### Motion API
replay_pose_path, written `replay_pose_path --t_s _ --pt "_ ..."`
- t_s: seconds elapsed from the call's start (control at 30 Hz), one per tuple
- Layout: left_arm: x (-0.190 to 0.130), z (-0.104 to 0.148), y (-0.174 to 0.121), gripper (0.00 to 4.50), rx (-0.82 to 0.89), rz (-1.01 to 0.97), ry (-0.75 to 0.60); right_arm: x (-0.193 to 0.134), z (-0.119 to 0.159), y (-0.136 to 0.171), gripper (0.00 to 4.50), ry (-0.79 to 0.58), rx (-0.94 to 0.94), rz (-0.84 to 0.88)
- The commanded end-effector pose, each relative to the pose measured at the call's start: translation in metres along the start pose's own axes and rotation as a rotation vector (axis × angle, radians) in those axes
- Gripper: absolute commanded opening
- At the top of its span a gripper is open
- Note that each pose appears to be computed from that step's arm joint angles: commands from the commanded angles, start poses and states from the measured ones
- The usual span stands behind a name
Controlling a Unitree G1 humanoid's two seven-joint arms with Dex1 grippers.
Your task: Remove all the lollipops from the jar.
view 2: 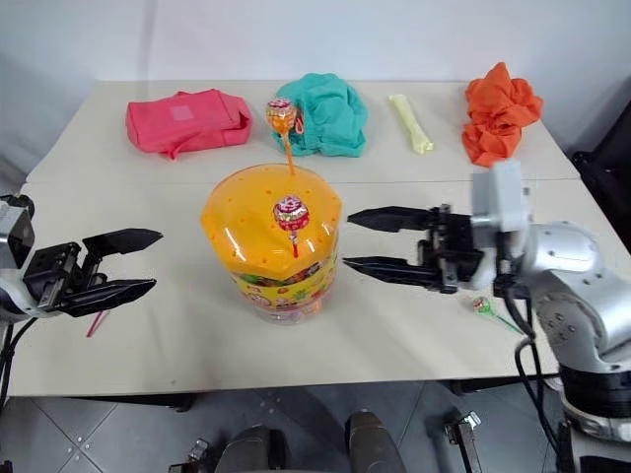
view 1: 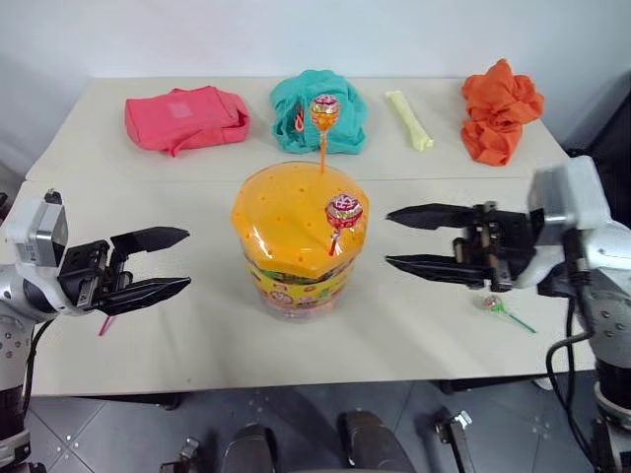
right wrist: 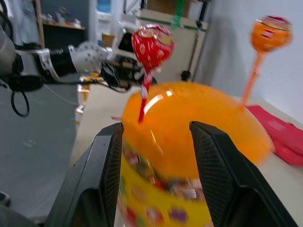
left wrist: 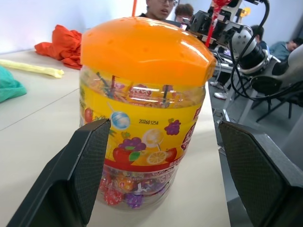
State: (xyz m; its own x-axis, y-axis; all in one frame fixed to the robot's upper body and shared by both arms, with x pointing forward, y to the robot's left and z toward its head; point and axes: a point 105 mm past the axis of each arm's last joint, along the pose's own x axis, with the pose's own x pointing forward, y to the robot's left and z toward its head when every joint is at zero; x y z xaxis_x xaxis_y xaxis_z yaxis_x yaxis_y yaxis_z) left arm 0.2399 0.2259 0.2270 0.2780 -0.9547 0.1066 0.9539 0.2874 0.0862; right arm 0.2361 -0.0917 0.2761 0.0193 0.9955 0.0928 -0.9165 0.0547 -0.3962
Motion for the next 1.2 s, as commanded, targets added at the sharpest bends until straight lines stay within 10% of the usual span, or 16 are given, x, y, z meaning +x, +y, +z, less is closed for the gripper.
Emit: replay_pose_path --t_s 0.03,0.2,0.43,0.67,0.77,0.97,1.2 --pt "0.003 0.009 -0.006 3.88 0.03 -0.011 -0.027 0.023 0.008 0.005 2.31 -0.041 -0.022 0.074" --pt "0.002 0.01 -0.008 3.88 0.036 -0.002 -0.025 0.04 0.002 0.0 2.14 -0.057 0.0 0.077" --pt "0.009 0.023 -0.012 3.88 0.089 -0.014 -0.053 0.045 0.011 -0.002 0.01 -0.14 0.005 0.079" --pt "0.033 0.037 -0.022 3.88 0.185 -0.109 -0.071 -0.014 0.052 -0.045 0.01 -0.279 0.059 -0.202" --pt "0.032 0.032 -0.023 3.88 0.189 -0.125 -0.032 -0.06 0.037 -0.058 0.01 -0.067 0.045 -0.348" --pt "0.023 0.019 -0.02 3.88 0.192 -0.143 0.045 -0.223 -0.071 -0.057 0.01 0.832 0.097 -0.73" --pt "0.025 0.017 -0.019 3.88 0.222 -0.151 0.034 -0.277 -0.127 -0.035 0.01 1.121 0.12 -0.753"
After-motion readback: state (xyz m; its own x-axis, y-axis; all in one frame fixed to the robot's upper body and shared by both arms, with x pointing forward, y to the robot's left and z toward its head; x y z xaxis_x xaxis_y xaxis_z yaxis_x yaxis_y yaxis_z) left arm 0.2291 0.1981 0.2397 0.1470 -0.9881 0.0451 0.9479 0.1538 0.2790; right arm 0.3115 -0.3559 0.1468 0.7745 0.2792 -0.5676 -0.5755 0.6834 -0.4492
